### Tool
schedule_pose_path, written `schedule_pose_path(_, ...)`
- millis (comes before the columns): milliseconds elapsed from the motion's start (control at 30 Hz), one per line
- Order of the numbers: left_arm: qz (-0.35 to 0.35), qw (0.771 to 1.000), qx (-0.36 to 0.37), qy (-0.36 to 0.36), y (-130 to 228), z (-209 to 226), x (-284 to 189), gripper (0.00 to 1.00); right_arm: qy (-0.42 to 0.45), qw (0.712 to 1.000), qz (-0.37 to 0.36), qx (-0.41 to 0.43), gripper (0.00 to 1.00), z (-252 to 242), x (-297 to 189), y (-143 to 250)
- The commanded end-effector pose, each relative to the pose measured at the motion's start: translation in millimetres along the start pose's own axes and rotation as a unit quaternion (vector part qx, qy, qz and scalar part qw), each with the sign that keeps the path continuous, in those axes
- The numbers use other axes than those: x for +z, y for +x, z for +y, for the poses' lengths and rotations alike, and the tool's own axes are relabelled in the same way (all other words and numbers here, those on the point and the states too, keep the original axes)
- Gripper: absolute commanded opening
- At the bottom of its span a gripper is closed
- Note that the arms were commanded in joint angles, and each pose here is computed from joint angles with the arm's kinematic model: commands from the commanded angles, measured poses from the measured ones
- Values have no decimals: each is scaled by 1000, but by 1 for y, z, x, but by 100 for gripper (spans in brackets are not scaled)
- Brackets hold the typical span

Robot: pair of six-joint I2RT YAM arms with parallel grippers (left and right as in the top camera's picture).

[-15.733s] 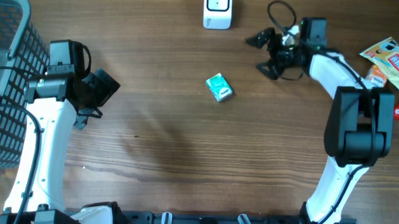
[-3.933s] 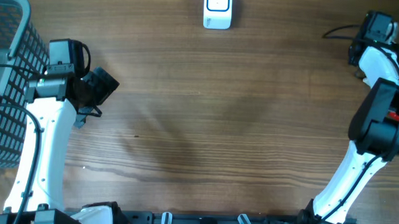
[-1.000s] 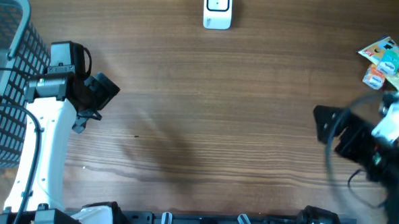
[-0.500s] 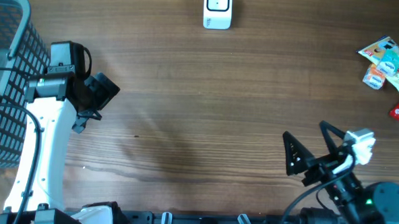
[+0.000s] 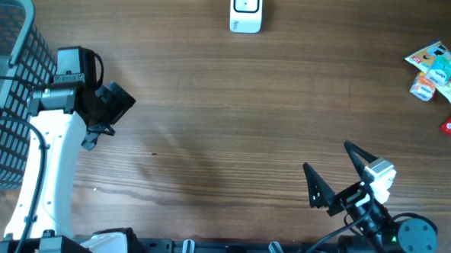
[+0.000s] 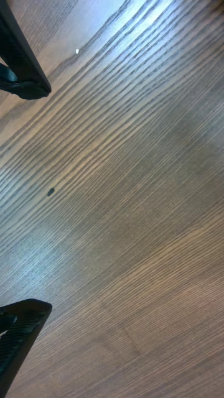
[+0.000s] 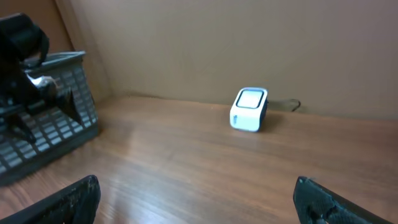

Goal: Scan the item barcode

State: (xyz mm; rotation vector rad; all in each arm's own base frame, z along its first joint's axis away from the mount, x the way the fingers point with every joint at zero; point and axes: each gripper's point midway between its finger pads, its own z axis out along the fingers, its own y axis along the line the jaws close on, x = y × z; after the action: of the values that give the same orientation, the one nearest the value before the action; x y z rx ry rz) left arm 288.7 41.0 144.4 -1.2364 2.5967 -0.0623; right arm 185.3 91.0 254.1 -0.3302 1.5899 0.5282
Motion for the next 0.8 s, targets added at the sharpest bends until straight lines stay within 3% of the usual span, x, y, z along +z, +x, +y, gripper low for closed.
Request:
schedule_pose_path(0, -8, 1000, 5, -2, -5, -1, -2, 100, -13, 999, -13, -45, 100, 3, 3, 3)
schedule_pose_path(767, -8, 1000, 5, -2, -5, -1, -2, 100, 25, 996, -50, -70, 100, -25, 28, 34)
